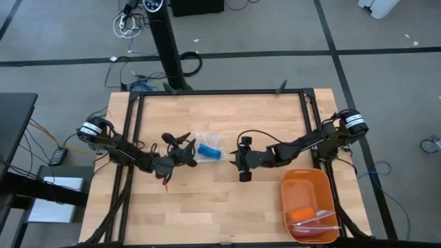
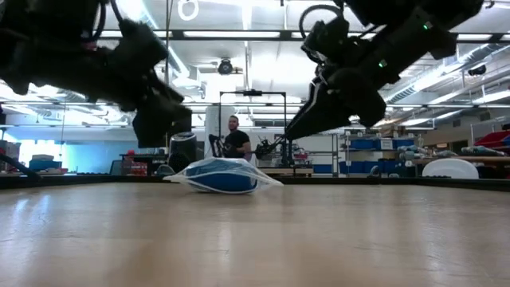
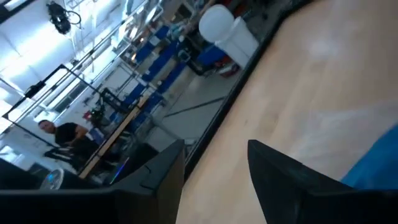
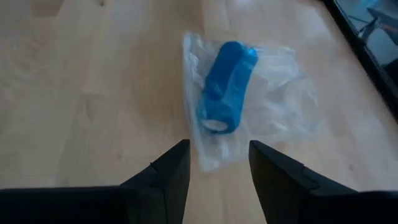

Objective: Roll bandage
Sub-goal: Put the blue bandage into the transparent zip lock bag

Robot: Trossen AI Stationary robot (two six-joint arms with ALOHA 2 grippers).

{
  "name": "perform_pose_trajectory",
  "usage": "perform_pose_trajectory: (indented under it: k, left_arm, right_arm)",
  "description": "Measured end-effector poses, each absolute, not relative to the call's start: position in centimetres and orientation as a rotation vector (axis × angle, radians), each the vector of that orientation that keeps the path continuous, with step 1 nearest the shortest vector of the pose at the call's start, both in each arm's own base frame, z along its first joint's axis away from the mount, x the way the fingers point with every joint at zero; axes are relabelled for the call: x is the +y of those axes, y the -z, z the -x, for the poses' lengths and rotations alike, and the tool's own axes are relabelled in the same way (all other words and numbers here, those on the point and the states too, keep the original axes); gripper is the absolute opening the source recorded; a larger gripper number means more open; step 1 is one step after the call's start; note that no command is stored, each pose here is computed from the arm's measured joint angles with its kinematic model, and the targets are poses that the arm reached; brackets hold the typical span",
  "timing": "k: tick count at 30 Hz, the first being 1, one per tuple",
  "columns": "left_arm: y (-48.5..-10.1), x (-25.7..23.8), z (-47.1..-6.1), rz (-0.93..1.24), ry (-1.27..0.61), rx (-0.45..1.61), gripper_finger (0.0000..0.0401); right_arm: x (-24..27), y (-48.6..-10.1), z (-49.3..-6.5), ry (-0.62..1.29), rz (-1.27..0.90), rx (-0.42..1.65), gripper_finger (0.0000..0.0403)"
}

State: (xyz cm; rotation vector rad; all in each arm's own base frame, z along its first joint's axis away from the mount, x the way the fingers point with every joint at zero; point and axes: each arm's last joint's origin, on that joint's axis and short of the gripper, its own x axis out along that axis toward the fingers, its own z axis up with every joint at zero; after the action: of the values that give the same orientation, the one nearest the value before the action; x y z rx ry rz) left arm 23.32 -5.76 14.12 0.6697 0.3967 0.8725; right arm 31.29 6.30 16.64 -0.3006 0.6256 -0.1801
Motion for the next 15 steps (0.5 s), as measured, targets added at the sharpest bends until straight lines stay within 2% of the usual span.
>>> perform_pose_trajectory:
  k: [3,7,15]
  left_arm:
    - [-14.8,-6.7,-23.6,-0.636,-0.841,0.350,0.0183]
    - [-15.1,-8.6,-23.6,-0.558,-0.710,0.270,0.0182]
    - [-13.9,-11.5,-22.0,-0.621,-0.567,0.301,0.0182]
  right_arm:
    - [6.1,-17.4,-31.9,0.157,0.309,0.625,0.0162]
    - [5.4,-17.6,-32.2,0.147,0.252,0.627,0.0162]
    - [5.2,-13.7,-33.4,0.180,0.229,0.722,0.0162]
